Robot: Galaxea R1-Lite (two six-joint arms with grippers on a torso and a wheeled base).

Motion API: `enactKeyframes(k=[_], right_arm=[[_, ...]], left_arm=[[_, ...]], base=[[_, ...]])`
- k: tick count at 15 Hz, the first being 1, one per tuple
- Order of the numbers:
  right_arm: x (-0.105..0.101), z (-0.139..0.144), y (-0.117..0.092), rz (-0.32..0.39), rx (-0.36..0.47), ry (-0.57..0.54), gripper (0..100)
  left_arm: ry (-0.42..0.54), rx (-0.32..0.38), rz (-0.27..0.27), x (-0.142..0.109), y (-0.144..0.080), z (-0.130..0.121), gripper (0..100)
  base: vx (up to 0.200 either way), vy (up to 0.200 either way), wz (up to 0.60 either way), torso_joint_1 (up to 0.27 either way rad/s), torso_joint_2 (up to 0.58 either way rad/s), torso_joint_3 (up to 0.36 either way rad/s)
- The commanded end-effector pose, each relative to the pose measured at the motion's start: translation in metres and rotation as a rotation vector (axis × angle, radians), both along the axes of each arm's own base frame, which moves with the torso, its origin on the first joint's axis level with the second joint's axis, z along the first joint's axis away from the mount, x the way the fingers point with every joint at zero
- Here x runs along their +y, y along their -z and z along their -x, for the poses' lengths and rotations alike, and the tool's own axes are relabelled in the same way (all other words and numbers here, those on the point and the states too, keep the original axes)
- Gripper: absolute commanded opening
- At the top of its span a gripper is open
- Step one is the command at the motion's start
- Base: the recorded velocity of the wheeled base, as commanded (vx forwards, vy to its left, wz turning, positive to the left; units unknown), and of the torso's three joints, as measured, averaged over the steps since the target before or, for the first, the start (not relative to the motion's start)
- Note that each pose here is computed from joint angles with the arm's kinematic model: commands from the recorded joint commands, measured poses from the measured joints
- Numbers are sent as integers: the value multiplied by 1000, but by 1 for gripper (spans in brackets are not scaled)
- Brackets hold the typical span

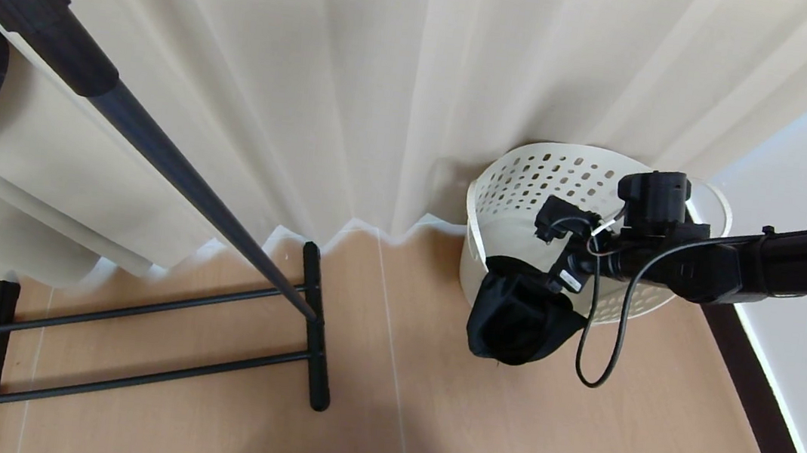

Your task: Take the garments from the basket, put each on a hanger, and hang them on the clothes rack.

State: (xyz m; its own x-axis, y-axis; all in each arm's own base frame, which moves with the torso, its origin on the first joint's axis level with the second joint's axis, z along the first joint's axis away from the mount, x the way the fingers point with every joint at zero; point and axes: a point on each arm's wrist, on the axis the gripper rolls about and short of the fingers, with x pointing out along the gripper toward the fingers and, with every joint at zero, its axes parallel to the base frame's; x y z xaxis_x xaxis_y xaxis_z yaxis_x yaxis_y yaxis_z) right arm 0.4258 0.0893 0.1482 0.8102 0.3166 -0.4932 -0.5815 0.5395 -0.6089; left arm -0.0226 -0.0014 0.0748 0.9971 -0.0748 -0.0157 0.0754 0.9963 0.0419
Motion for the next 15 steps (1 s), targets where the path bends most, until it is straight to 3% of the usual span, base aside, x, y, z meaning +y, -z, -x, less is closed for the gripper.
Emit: enactKeyframes(k=[1, 7, 15], right_arm=[[6, -2, 6, 3, 11, -12, 100], [7, -6, 19, 17, 36, -10, 100], [-2, 6, 14, 27, 54, -5, 100]], left_arm=[[0, 0, 0, 0, 0, 0, 100], [0, 0, 0, 0, 0, 0, 100], [0, 0, 0, 0, 0, 0, 100]], base=[[0, 0, 0, 0, 0, 0], [0, 0, 0, 0, 0, 0], [0, 0, 0, 0, 0, 0]])
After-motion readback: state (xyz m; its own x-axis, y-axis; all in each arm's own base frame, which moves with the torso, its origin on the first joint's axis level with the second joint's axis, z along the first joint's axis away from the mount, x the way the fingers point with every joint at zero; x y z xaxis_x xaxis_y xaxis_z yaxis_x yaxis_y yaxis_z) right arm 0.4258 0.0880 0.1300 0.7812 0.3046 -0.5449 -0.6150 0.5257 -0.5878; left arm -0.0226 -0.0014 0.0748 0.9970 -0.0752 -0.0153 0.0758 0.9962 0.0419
